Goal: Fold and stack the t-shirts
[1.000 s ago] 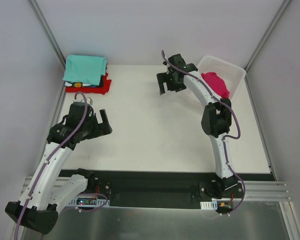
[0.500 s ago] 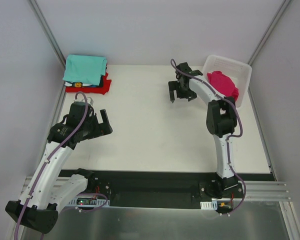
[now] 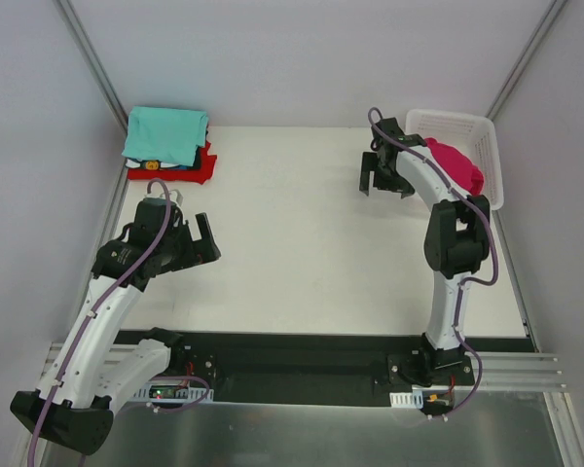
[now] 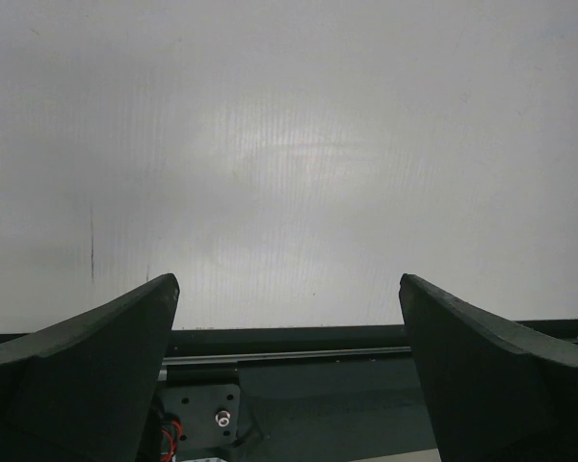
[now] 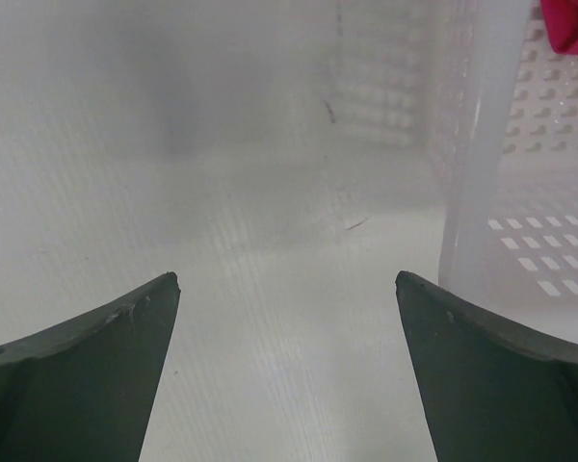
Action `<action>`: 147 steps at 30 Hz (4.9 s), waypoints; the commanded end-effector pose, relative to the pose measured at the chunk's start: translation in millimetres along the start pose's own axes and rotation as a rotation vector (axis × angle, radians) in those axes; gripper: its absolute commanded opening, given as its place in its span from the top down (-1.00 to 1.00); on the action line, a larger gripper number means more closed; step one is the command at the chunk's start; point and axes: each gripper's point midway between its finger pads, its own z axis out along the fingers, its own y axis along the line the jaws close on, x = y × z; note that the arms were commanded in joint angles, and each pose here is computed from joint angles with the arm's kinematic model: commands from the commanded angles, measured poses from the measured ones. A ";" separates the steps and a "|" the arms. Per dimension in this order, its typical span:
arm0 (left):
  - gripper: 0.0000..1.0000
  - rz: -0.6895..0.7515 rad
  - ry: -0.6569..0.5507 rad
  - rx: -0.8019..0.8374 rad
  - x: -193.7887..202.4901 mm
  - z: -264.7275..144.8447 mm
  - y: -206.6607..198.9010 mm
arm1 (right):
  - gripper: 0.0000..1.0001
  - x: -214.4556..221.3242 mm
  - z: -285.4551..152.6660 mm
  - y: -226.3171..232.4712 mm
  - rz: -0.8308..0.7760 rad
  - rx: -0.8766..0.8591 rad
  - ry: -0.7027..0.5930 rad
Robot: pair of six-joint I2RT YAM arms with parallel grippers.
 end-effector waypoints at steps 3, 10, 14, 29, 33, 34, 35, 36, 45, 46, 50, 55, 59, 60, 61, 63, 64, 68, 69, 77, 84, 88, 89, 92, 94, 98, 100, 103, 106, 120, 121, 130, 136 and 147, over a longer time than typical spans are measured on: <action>-0.98 -0.004 -0.031 0.042 -5.5 -9.9 -9.4 | -0.99 2.8 -13.7 -58.2 0.143 0.122 0.011; -0.98 -0.007 -0.030 0.046 -6.0 -10.4 -10.4 | -0.99 8.6 -21.6 -52.5 0.159 0.032 0.043; -0.98 -0.012 -0.014 0.038 -4.6 -4.8 -10.0 | -0.99 8.9 -51.2 -35.0 0.158 -0.058 0.031; -0.98 0.024 -0.013 -0.034 -50.2 36.3 -20.7 | -0.99 -27.4 -147.6 -97.8 0.188 0.110 -0.217; -0.98 -0.009 -0.005 -0.018 -56.7 48.1 -29.1 | -0.99 -35.1 -120.8 -125.9 0.287 0.199 -0.221; -0.98 -0.012 0.013 0.001 -52.3 51.0 -31.9 | -0.98 -41.7 -111.2 -127.2 0.303 0.205 -0.235; -0.98 -0.016 0.011 0.012 -52.4 52.8 -33.7 | -0.98 -45.1 -106.1 -132.5 0.315 0.221 -0.244; -0.98 -0.018 0.013 0.014 -50.4 53.4 -33.2 | -0.98 -47.7 -100.3 -137.9 0.324 0.247 -0.250; -0.98 -0.004 0.007 0.037 -32.7 47.2 -26.3 | -0.94 -71.0 -45.1 -192.5 0.386 0.394 -0.245; -0.98 -0.003 0.001 0.045 -32.4 44.8 -27.1 | -0.93 -76.0 -45.2 -202.0 0.410 0.396 -0.251; -0.98 -0.002 0.005 0.089 -27.7 38.4 -32.5 | -0.89 -80.4 -26.8 -224.6 0.465 0.376 -0.230; -0.98 -0.012 0.004 0.120 -25.6 33.6 -37.1 | -0.85 -73.0 -3.3 -243.9 0.521 0.354 -0.171; -0.98 -0.018 0.012 0.134 -25.2 32.7 -40.1 | -0.73 -59.9 17.3 -246.8 0.536 0.350 -0.123; -0.98 -0.016 0.011 0.136 -25.5 32.3 -40.5 | -0.73 -56.0 22.9 -247.5 0.533 0.348 -0.109; -0.98 -0.017 0.016 0.135 -24.6 32.5 -40.3 | -0.73 -54.4 26.7 -248.1 0.533 0.350 -0.106; -0.98 -0.017 0.011 0.151 -25.6 29.2 -43.4 | -0.73 -47.4 35.6 -251.1 0.532 0.354 -0.088; -0.98 -0.018 0.015 0.155 -24.8 29.0 -43.9 | -0.73 -47.1 39.6 -250.9 0.535 0.346 -0.089; -0.98 -0.022 0.010 0.161 -23.6 25.4 -44.1 | -0.72 -43.7 55.8 -255.1 0.546 0.325 -0.068; -0.98 -0.024 0.011 0.162 -23.5 25.3 -44.4 | -0.73 -47.9 55.7 -258.3 0.546 0.321 -0.078; -0.98 -0.026 0.047 0.148 -21.0 33.8 -44.2 | -0.68 -69.3 78.6 -260.6 0.536 0.208 -0.120; -0.99 -0.029 0.072 0.133 -25.0 42.3 -46.3 | -0.39 -84.0 82.8 -269.3 0.544 0.221 -0.165; -0.98 -0.030 0.087 0.128 -24.2 46.4 -46.4 | 0.06 -87.8 90.4 -271.6 0.553 0.219 -0.164; -0.98 -0.028 0.092 0.125 -23.4 48.2 -46.0 | 0.19 -90.2 89.9 -271.8 0.555 0.217 -0.170; -0.98 -0.020 0.093 0.124 -24.9 49.1 -46.5 | 0.75 -91.9 87.5 -269.2 0.576 0.203 -0.168; -0.98 -0.022 0.091 0.127 -25.8 47.7 -47.4 | 0.98 -96.9 81.0 -266.7 0.593 0.184 -0.181; -0.98 -0.025 0.084 0.138 -28.7 46.1 -50.4 | 0.98 -120.4 43.2 -262.0 0.628 0.126 -0.267; -0.98 -0.025 0.083 0.145 -28.3 45.1 -51.7 | 0.97 -130.8 24.5 -259.3 0.640 0.094 -0.303; -0.98 -0.027 0.077 0.152 -27.3 42.4 -52.9 | 0.98 -149.4 -14.3 -252.7 0.659 0.032 -0.379; -0.98 -0.028 0.066 0.162 -27.8 38.8 -54.1 | 0.98 -164.4 -52.1 -242.8 0.644 -0.021 -0.449; -0.98 -0.037 0.058 0.181 -17.2 32.0 -51.9 | 0.98 -226.3 -303.5 -171.4 0.394 -0.466 -0.985; -0.98 -0.038 0.062 0.179 -15.6 32.8 -51.5 | 0.98 -225.1 -328.6 -162.9 0.378 -0.528 -1.025; -0.98 -0.045 0.051 0.187 -14.3 33.7 -52.1 | 0.98 -157.8 -438.3 -81.9 0.312 -0.962 -1.023; -0.98 -0.049 0.041 0.184 -14.8 34.0 -51.2 | 0.98 -82.9 -381.2 -4.5 0.172 -1.071 -0.665; -0.98 -0.054 0.029 0.179 -14.4 35.1 -50.8 | 0.98 29.7 -331.4 8.3 0.059 -0.916 -0.456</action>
